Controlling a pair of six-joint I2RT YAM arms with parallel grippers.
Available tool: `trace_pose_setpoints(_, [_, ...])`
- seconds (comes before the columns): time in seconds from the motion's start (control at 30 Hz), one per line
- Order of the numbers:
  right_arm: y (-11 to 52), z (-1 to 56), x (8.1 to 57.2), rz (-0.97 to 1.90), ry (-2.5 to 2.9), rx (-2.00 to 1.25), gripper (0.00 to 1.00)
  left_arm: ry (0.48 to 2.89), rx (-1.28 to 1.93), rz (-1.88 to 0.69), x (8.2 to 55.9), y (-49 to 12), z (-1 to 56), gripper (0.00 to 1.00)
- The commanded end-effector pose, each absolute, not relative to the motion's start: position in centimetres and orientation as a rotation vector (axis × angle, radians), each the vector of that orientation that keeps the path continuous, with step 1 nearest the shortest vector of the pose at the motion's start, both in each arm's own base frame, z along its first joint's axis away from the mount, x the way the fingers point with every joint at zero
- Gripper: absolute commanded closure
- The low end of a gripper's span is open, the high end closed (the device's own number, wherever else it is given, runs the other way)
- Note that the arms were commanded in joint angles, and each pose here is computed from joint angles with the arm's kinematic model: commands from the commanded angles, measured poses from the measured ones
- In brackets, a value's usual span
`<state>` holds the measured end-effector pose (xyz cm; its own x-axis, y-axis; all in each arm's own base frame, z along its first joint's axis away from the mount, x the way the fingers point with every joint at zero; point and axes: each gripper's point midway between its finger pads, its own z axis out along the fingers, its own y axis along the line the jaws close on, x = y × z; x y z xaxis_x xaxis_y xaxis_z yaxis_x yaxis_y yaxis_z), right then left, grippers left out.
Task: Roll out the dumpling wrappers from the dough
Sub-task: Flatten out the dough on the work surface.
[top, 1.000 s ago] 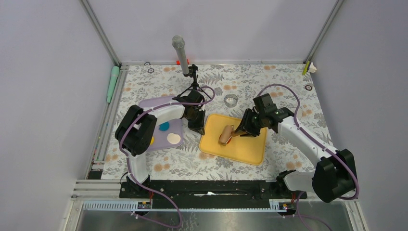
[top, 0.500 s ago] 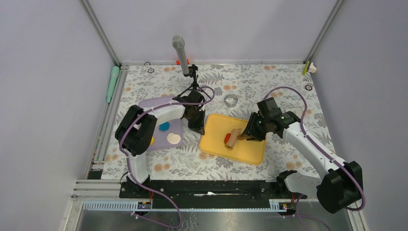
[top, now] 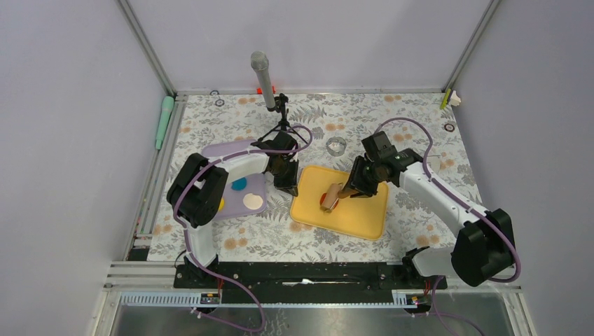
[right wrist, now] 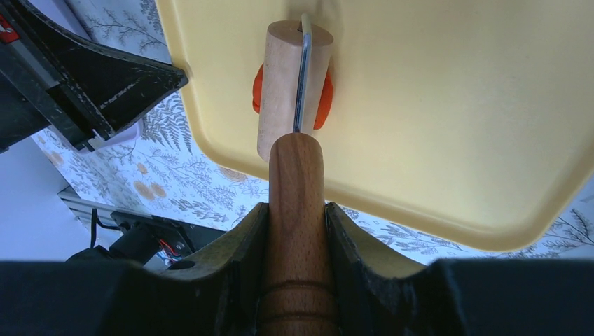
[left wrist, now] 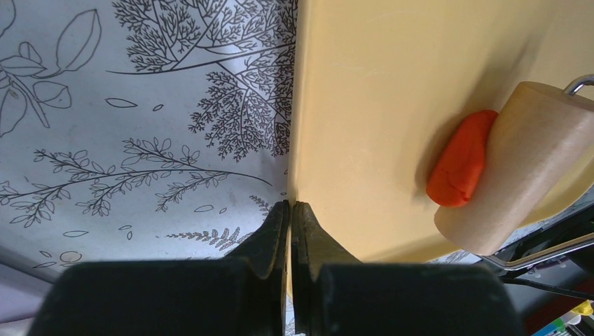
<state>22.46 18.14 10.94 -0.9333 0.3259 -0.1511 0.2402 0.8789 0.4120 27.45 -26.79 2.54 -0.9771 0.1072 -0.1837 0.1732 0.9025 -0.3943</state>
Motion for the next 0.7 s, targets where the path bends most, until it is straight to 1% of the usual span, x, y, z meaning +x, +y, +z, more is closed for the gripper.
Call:
trace_pose_setpoints(0.0, [14.7,5.3,20.6,0.213,2.948,0.444,1.0,2.861,0.189,-0.588,28.5,-26.4,2.7,1.0])
trace_pose_setpoints(0.27, [13.7,4.3,18.2,0.186,2.993,0.457,1.0,2.865,0.184,-0.588,28.3,-26.3,2.7,1.0])
trace_pose_setpoints(0.37, [12.0,5.1,17.5,0.086,2.97,0.463,1.0,2.863,0.179,-0.576,28.4,-26.1,2.7,1.0])
trace_pose_setpoints(0.67, [10.0,7.9,16.7,-0.006,2.923,0.477,1.0,2.86,0.175,-0.563,28.3,-25.8,2.8,1.0])
